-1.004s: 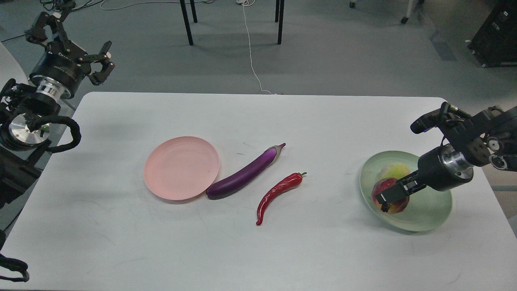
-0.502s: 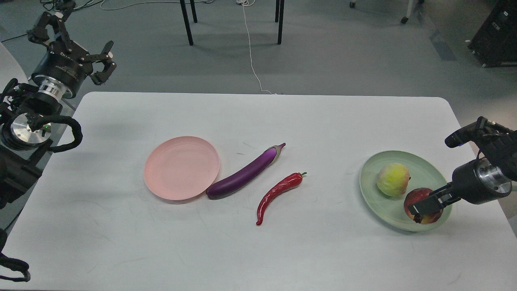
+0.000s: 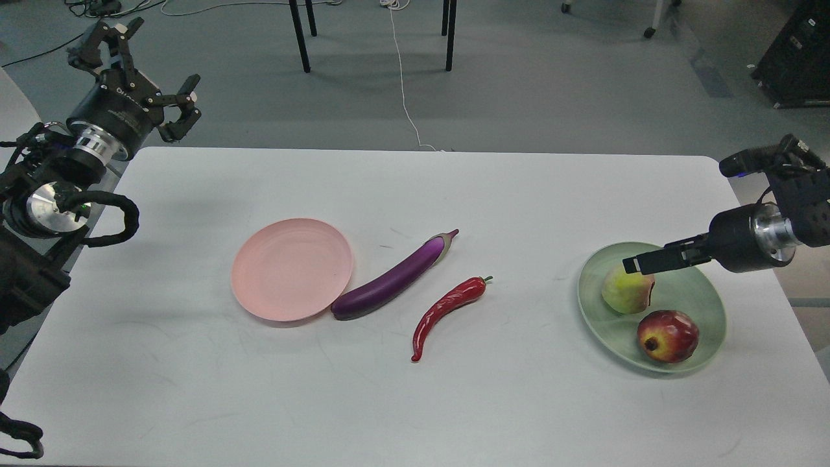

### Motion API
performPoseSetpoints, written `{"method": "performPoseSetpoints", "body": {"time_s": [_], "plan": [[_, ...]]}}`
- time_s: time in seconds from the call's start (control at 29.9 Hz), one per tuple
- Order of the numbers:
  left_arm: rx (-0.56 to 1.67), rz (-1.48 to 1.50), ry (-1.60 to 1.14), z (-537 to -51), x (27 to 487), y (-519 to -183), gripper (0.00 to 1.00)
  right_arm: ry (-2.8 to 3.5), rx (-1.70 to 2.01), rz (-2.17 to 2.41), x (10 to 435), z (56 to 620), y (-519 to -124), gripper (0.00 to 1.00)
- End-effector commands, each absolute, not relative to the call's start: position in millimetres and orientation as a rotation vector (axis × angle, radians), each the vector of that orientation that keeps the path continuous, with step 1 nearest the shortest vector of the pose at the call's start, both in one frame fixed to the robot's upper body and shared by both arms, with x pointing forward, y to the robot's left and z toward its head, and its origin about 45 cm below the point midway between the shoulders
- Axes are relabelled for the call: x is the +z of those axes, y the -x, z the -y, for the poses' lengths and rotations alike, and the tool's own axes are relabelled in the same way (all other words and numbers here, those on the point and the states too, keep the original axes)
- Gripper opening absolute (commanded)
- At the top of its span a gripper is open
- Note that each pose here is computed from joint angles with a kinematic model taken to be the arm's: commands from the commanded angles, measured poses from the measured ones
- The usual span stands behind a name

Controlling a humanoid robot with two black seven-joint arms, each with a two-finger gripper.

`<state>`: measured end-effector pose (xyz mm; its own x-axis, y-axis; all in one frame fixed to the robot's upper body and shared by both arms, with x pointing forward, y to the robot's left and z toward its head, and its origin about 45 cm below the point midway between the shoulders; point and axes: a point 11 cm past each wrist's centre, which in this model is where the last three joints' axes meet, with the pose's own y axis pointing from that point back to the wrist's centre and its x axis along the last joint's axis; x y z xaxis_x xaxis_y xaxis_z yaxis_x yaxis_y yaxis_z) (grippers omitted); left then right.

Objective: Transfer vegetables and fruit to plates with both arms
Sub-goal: 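Withdraw the right gripper and bring the left hand toward the eggplant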

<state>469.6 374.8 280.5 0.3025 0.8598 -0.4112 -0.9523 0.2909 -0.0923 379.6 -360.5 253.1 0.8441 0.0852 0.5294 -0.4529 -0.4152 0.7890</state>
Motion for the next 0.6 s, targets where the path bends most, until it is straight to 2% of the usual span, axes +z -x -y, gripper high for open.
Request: {"method": "performPoseSetpoints", "body": {"time_s": [0.0,0.27,0.44,0.57], "plan": [[1.151,-0.182,0.179,-361.8,288.5,-464.3,0.98,-2.070,0.596,0.532,253.5,342.1,-411.5,0.98],[0.834,0.215,-0.208,-305.8,315.6,-432.6,0.98,-2.409,0.471,0.963,264.3,308.7,-438.5,0.98],[0.584,0.485,-0.419,-249.4,303.3,-404.5,0.98,-2.579,0.256,1.280,268.9,315.9,-441.0,0.98],[0.395,0.704,-0.556,-204.8,273.7,-379.3,0.98,-2.669,0.003,1.541,262.4,333.5,-436.3,0.98]]}}
